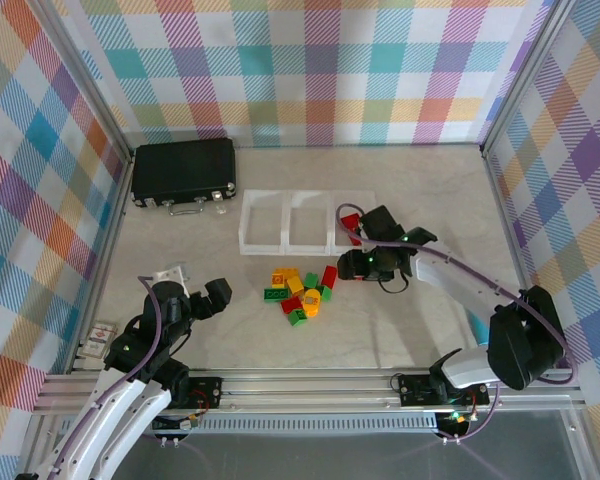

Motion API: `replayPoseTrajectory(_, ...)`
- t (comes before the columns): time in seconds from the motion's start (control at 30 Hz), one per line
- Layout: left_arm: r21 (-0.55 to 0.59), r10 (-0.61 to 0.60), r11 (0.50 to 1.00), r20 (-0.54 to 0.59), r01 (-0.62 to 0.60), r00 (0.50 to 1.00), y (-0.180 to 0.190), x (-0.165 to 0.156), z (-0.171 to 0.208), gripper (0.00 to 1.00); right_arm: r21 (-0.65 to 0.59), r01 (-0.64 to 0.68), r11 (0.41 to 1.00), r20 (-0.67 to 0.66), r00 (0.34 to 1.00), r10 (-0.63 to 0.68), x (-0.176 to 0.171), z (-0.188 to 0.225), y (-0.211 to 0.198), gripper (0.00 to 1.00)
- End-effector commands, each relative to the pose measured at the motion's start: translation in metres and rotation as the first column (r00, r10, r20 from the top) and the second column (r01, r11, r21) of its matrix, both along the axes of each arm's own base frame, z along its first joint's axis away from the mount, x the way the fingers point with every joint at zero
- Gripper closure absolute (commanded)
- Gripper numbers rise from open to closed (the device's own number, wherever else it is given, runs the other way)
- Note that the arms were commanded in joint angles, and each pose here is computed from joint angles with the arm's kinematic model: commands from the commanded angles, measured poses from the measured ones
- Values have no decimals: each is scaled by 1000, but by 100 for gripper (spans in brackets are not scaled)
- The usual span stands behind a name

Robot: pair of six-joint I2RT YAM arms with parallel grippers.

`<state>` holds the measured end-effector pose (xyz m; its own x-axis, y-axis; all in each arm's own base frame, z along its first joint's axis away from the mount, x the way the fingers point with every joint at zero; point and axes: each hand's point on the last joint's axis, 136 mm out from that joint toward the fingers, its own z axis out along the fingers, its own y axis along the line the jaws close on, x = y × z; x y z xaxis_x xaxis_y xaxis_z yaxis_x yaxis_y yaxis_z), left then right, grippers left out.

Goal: Sort the legos into containers by color
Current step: Pick up the lego from the center of the table.

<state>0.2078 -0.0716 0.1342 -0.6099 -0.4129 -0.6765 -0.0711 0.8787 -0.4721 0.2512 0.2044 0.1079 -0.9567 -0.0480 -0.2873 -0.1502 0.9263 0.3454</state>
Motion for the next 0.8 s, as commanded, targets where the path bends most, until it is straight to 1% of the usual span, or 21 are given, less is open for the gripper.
replayPoseTrajectory(0.0, -41, -58, 998, -17, 57, 998, -14, 0, -1, 0, 45, 93, 995, 38, 995, -95, 2, 12, 6, 36)
replayPoseTrajectory(0.07, -45, -90, 995, -50, 87, 995, -21, 0, -3, 0, 38, 122, 992, 52, 991, -124, 2, 14, 0, 36)
replayPoseTrajectory(0.17, -43, -141, 990, -144, 136, 979, -32, 2, -13, 0, 13, 157, 987, 85, 984, -158, 2, 19, -10, 36)
replayPoseTrajectory(0.27, -44, -191, 982, -259, 186, 947, -46, 4, -28, 0, -10, 179, 984, 110, 978, -177, 2, 20, -20, 35)
replayPoseTrajectory(0.3, -37, -211, 977, -295, 209, 932, -50, 5, -33, 0, -17, 184, 983, 114, 977, -181, 0, 20, -23, 33)
replayPoseTrajectory(0.37, -6, -247, 965, -337, 261, 908, -61, 8, -38, 0, -26, 193, 981, 119, 975, -189, -1, 18, -27, 31)
replayPoseTrajectory(0.57, 86, -342, 912, -382, 401, 859, -96, 19, -36, 0, -39, 199, 979, 112, 975, -193, -8, 9, -33, 30)
replayPoseTrajectory(0.77, 164, -359, 869, -439, 466, 824, -113, 40, -35, 5, -42, 194, 980, 116, 975, -188, -11, 3, -36, 31)
